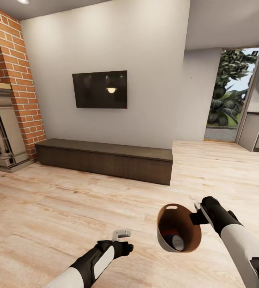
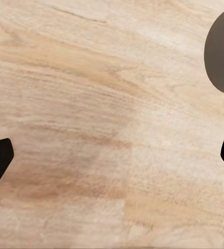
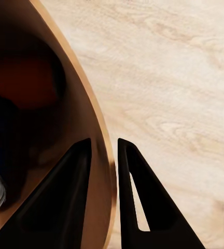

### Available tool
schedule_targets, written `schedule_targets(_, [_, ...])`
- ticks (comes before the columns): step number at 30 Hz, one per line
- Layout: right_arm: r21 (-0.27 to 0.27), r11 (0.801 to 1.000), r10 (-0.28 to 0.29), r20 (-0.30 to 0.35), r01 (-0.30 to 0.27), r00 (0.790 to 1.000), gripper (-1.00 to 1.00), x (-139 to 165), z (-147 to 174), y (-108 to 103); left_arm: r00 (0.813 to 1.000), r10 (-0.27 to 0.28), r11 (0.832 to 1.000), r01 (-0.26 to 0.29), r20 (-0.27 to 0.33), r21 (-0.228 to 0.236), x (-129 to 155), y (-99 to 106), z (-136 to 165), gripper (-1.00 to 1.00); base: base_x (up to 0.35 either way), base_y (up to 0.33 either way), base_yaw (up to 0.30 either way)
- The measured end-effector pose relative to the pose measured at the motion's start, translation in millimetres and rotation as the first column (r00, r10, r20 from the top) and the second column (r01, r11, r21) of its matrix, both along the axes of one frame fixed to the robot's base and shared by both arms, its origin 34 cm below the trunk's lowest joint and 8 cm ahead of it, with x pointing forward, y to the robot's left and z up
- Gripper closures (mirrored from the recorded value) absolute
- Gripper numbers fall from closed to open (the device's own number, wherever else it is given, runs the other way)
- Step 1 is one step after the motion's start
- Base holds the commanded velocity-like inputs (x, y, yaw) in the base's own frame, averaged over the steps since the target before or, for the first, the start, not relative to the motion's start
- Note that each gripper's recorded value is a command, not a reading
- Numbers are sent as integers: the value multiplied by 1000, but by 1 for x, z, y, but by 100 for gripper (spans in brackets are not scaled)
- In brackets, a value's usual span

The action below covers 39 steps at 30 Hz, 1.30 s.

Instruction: Put the three can of soda from the living room inside the tash can in the kitchen.

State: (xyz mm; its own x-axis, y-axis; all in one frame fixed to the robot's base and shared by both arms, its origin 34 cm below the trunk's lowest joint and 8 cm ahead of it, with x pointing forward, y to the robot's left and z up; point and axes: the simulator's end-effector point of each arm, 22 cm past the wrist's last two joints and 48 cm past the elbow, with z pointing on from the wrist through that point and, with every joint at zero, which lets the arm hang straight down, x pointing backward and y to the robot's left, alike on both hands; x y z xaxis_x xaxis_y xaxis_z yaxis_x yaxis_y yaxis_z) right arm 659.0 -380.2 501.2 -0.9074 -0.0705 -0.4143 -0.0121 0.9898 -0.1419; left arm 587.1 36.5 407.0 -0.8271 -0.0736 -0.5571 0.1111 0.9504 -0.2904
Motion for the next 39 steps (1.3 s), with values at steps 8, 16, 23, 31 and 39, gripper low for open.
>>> schedule_targets(8, [67, 997, 37, -3, -37, 999, 100, 1, -3, 29, 1000, 18, 1000, -18, -16, 2, 2, 12, -3, -100, 0, 0, 0])
schedule_targets(16, [64, 996, 55, -4, -55, 998, 100, 1, -4, 33, 1000, 27, 1000, -26, -16, 8, 4, 22, -5, -100, 0, 0, 0])
schedule_targets(23, [57, 997, 60, -4, -60, 998, 100, 2, -4, 33, 1000, 27, 1000, -27, -16, 8, 3, 22, -5, -100, 0, 0, 0])
schedule_targets(31, [49, 996, 69, -11, -68, 998, 100, 1, -6, 36, 999, 29, 1000, -29, -19, 9, 2, 22, -7, -100, 17, 0, 127])
schedule_targets(39, [50, 996, 72, -18, -71, 997, 100, 1, -9, 41, 999, 33, 999, -33, -26, 18, 2, 25, -11, -100, 78, 0, 235])
